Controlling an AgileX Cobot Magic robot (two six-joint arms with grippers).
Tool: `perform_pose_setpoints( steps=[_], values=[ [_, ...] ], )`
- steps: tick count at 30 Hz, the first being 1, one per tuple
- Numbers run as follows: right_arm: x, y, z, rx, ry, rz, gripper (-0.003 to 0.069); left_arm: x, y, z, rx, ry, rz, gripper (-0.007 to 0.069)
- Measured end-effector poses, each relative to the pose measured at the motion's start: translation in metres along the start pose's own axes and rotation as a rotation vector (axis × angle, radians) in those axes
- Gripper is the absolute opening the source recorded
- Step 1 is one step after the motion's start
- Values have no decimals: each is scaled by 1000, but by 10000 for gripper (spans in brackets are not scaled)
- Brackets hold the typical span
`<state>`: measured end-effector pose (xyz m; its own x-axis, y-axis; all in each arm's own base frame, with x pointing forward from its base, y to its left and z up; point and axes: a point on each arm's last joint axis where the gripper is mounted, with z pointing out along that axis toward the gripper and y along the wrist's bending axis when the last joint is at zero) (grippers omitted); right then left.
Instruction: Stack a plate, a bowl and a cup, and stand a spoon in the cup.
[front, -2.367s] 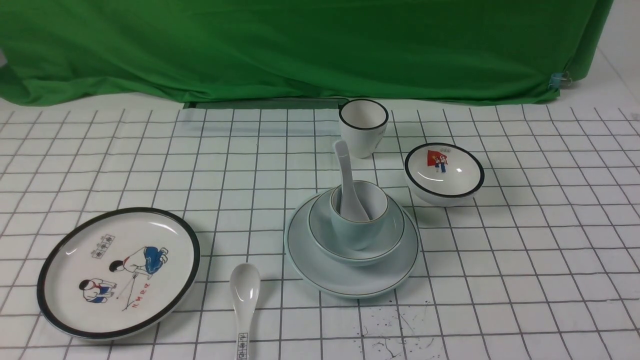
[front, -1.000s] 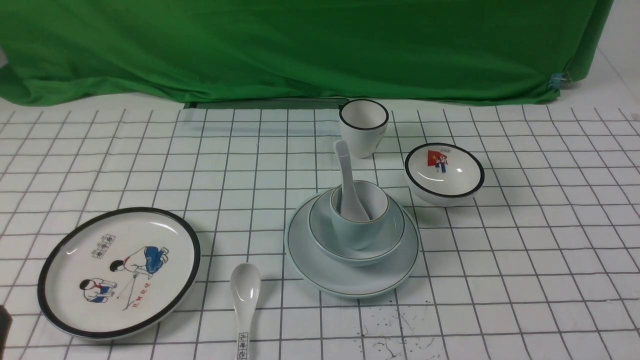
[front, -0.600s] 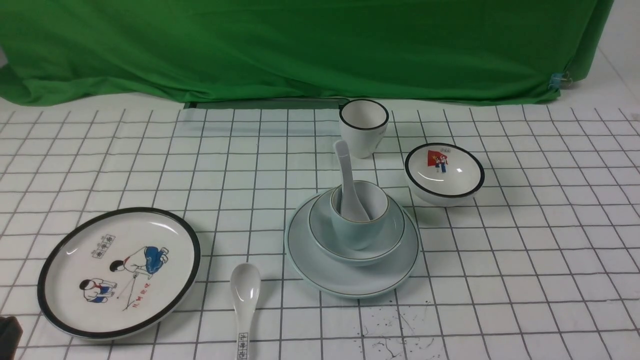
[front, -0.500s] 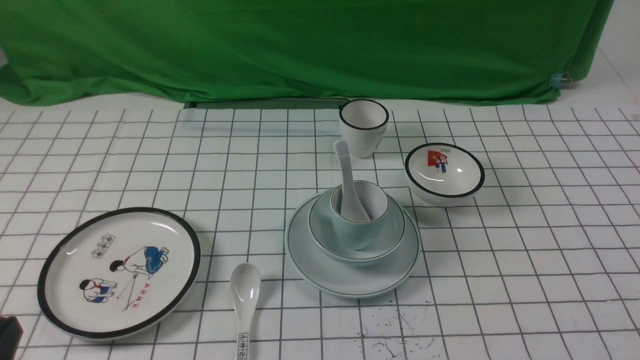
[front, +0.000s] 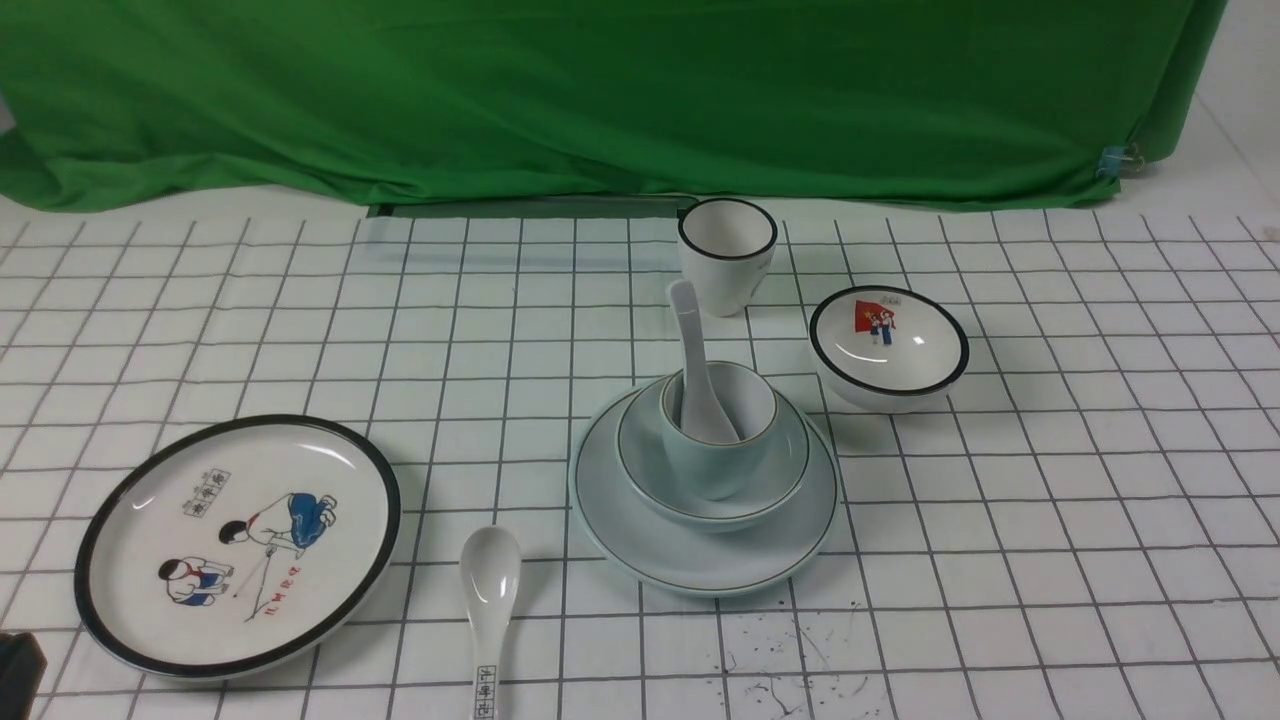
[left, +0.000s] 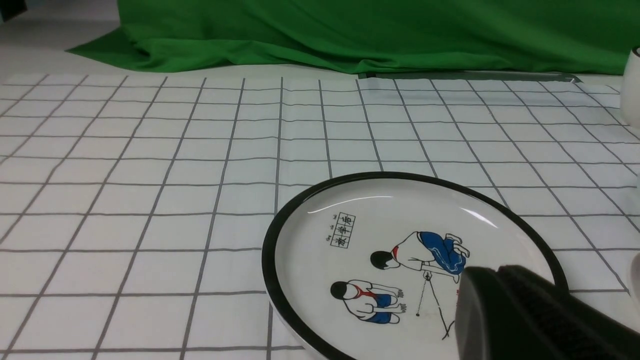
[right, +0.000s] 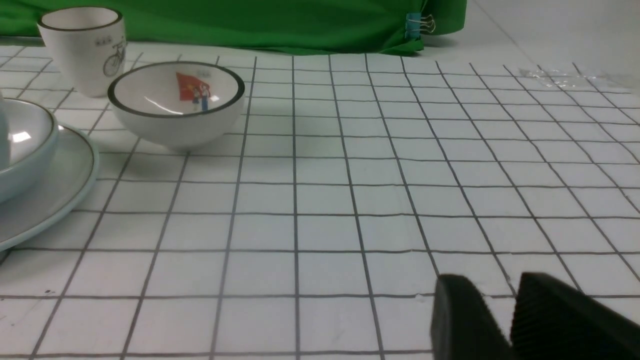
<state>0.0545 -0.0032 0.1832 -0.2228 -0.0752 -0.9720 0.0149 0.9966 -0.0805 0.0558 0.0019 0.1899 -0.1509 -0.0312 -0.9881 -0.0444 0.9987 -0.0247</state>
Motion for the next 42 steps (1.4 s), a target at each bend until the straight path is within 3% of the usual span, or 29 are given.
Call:
perform_pose_setpoints(
  steps=[42],
  values=[
    [0, 0, 0, 0, 0, 0, 240, 0, 0, 0, 0, -3, 0, -29]
  ],
)
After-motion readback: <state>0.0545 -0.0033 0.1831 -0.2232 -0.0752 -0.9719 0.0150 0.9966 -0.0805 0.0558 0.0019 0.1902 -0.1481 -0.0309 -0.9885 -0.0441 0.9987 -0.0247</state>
